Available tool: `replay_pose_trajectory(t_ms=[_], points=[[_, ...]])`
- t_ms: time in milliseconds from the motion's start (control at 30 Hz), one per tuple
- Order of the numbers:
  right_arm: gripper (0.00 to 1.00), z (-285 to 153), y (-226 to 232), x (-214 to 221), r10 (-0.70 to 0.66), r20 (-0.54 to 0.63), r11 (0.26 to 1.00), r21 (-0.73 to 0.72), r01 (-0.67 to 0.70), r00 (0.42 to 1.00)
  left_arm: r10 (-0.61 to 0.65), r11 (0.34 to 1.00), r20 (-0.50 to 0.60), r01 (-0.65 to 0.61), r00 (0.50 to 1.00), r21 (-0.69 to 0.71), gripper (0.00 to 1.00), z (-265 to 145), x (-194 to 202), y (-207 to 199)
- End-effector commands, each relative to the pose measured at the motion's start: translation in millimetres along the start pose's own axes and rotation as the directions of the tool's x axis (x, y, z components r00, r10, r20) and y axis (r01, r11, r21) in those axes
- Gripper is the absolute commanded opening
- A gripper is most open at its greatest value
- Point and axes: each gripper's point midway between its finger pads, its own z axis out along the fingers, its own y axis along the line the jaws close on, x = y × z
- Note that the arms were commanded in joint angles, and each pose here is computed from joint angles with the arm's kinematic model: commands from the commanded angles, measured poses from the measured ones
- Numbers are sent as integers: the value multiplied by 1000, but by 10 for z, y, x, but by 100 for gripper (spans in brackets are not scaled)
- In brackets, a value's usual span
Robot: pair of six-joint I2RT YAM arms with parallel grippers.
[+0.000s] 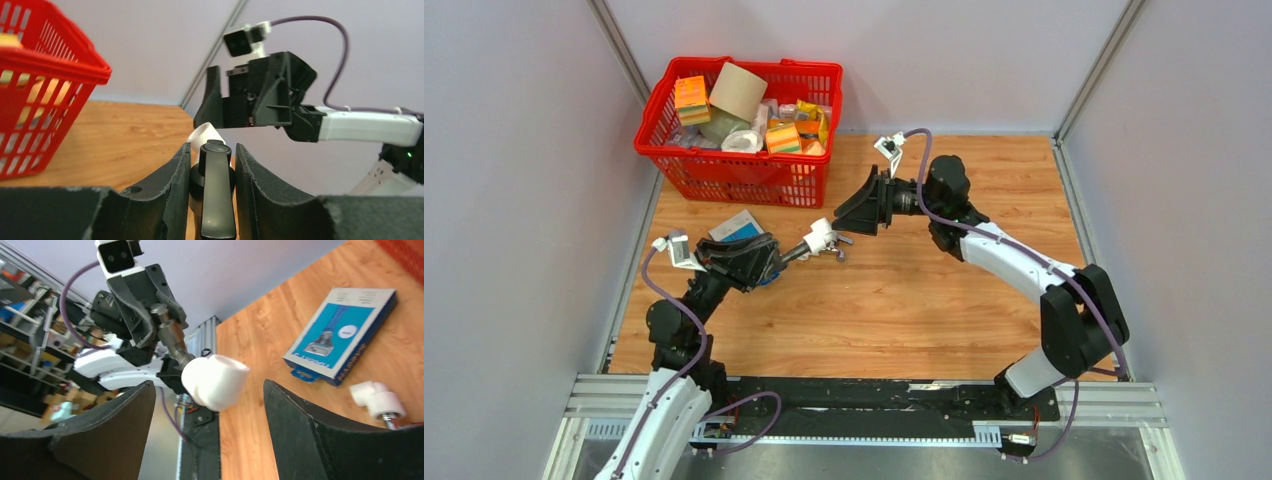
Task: Install the water faucets
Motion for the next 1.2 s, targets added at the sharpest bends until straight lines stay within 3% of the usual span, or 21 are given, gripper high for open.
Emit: replay_pose_trajectory(t_ms=[0,67,167,267,300,400,567,700,933,1167], points=[[82,-127,188,-199,-362,64,932,46,360,930,-143,982,52,148,988,-117,0,81,-203,65],[82,-177,230,-150,-483,69,875,53,481,873,-196,968,46,201,979,-149,0,102,-195,97],[83,-209,236,93,-679,45,734,58,677,733,-279,940,15,276,960,-199,0,142,-165,116],[84,-205,306,270,-851,41,525,57,849,524,-323,925,-38,308,945,-221,0,204,-140,81],[85,-210,340,295,-906,46,424,60,904,421,-345,916,-49,325,937,-233,0,210,-118,85],[87,-238,440,328,-972,56,233,98,968,228,-382,907,-80,356,921,-225,0,260,-118,20],[87,-279,416,237,-998,8,65,175,982,64,-422,896,-119,393,899,-206,0,313,-101,-57],[87,-226,402,256,-1000,11,29,172,985,28,-433,897,-158,407,887,-173,0,348,-109,-157],[84,-38,299,409,-999,9,51,114,992,50,-432,901,-165,417,887,-121,0,388,-217,-309],[71,55,199,465,-987,1,159,86,983,160,-426,903,-207,427,881,-43,0,434,-279,-486]])
